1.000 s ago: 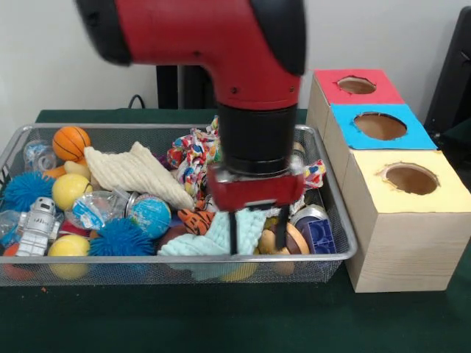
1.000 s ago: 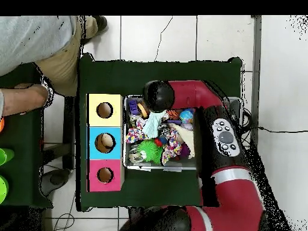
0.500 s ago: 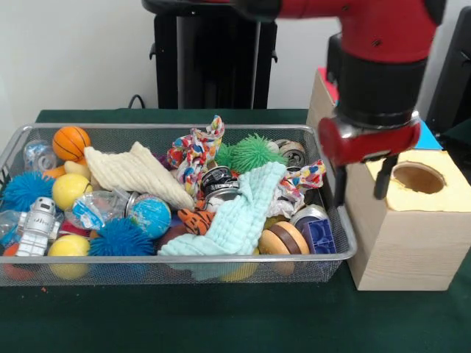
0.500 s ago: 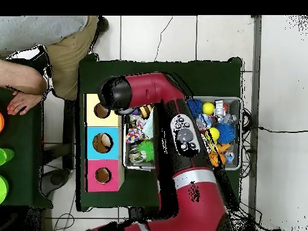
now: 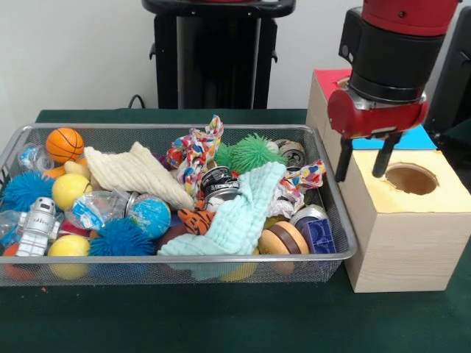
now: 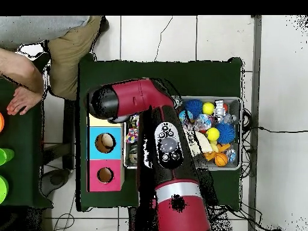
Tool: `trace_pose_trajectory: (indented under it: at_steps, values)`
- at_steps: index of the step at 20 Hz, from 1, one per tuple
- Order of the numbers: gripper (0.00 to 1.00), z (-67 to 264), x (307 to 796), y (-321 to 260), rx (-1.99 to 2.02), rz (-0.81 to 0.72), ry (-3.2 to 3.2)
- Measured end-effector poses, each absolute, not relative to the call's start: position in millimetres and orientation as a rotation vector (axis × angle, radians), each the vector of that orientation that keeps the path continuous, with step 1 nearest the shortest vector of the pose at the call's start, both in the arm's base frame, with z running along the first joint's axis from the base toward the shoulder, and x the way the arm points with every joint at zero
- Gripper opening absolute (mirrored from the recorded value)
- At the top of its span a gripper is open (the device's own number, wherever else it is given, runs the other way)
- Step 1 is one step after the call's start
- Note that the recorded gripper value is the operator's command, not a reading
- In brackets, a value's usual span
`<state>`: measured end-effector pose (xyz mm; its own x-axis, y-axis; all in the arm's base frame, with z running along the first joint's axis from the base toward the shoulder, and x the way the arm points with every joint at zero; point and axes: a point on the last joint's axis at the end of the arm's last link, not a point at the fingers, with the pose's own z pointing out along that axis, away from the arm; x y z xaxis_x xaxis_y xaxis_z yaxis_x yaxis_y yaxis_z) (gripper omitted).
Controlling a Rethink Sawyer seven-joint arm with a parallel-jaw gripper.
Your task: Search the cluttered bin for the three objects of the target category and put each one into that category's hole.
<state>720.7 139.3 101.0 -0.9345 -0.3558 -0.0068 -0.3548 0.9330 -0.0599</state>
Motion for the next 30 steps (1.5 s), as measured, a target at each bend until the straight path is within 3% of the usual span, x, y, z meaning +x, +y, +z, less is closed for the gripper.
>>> trace_pose_trajectory:
  at_steps: [15,30]
  values:
    - [1.0,78,681,101,-0.545,-0.225,3.172]
    - [1.0,35,617,99,-0.511,-0.12,3.302]
